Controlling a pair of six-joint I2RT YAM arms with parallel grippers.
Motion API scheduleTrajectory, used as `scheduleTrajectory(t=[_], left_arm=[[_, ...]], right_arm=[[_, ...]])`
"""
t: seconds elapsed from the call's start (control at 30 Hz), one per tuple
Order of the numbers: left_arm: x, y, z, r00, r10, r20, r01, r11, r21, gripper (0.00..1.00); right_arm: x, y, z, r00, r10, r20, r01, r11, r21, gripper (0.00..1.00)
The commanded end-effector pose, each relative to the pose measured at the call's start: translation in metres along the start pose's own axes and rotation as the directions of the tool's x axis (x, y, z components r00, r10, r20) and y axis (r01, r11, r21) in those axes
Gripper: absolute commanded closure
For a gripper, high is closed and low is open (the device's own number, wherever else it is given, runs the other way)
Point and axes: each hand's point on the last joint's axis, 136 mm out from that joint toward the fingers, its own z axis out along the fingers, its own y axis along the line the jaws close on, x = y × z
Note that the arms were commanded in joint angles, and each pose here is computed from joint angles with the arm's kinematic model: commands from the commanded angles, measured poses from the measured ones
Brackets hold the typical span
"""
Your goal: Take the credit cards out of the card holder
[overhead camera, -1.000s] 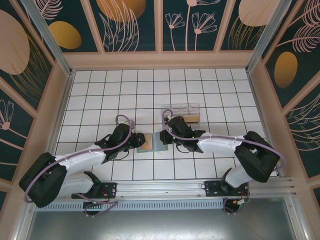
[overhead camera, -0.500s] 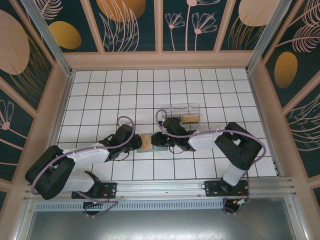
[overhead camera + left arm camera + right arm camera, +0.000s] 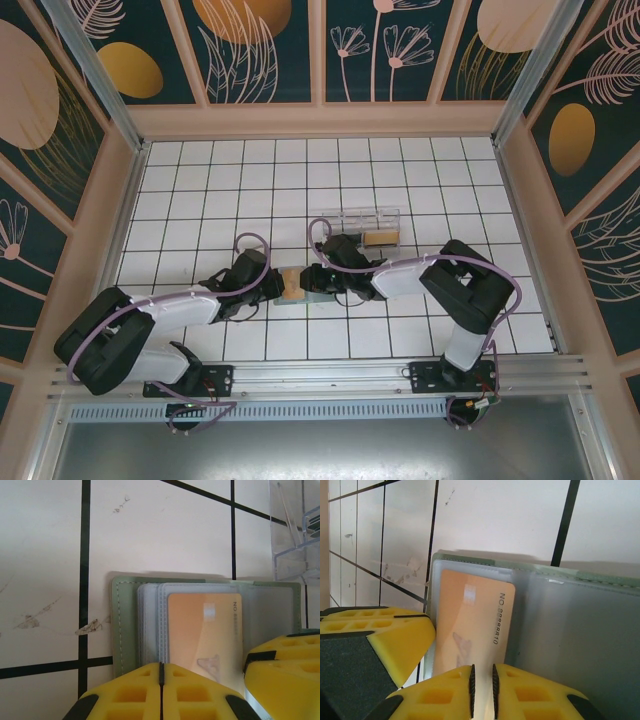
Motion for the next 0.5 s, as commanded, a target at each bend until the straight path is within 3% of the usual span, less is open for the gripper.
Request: scheduleTrajectory(t=[0.0, 0.47], left_arm=[[0.0115, 0.0140, 0.0038, 0.999, -0.018, -0.038, 0.017, 0.999, -0.034, 0.92], [0.0177, 0.0177, 0.0066, 0.998, -0.027, -0.059, 0.025, 0.999, -0.037, 0.95]], right_arm=[[-0.0066, -0.0003, -0.0014, 1.000, 0.016, 0.018, -0.017, 1.000, 0.008, 0.80], [-0.0044, 0.0002, -0.0099, 0.999, 0.026, 0.026, -0.026, 1.000, 0.003, 0.80]])
